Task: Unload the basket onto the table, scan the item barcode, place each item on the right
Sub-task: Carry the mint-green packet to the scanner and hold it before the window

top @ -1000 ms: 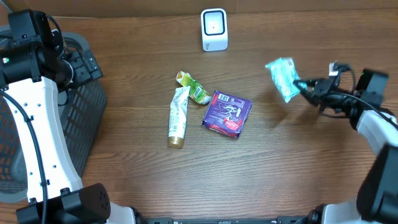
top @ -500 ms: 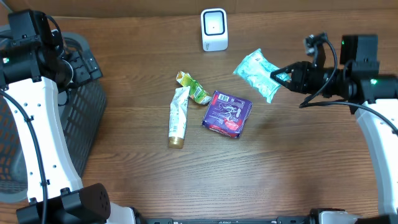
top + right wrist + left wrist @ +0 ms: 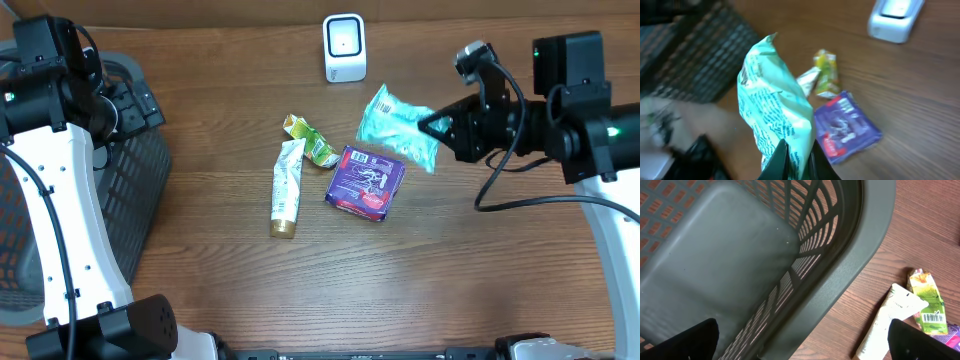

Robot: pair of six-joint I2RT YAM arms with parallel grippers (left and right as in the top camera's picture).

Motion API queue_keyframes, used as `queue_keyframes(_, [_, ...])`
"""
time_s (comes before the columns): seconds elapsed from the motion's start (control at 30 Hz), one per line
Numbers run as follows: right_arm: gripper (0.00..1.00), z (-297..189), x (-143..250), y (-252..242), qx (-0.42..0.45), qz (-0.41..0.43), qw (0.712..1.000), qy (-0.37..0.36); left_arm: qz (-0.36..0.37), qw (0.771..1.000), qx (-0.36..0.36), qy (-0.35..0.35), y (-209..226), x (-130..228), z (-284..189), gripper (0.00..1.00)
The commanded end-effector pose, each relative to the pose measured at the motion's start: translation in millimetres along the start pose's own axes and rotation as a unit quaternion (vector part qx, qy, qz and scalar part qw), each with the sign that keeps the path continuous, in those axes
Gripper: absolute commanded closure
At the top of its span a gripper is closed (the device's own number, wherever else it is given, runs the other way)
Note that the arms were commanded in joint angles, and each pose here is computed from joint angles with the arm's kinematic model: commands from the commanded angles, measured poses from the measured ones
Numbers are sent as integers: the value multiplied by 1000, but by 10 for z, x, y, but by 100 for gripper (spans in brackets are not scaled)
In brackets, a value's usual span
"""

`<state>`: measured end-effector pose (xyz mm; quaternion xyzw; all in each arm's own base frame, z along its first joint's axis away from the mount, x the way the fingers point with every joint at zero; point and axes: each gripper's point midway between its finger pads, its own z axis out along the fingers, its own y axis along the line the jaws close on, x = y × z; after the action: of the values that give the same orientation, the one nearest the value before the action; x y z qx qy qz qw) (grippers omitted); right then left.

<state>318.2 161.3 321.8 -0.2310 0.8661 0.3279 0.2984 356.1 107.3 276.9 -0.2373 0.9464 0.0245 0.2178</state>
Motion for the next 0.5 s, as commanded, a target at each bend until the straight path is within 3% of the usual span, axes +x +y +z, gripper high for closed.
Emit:
queue_keyframes(0.0, [97,45,-194,-292,140,62,988,-30,-7,1000,2,-1,3,-20,0,1])
queue_keyframes(0.13, [97,332,-368,-582,281,62,957,-42,-7,1000,2,-1,3,-20,0,0])
queue_keyframes(0.27, [97,646,-595,-804,360,43,931,-27,-7,1000,2,-1,3,-20,0,0])
queue_keyframes(0.37, [96,752,-855,-1010,436,17,899,-41,-7,1000,2,-1,3,-20,0,1])
queue_keyframes(0.47, [96,843,-1145,-1205,524,-54,848,-64,-7,1000,2,-1,3,-20,0,1])
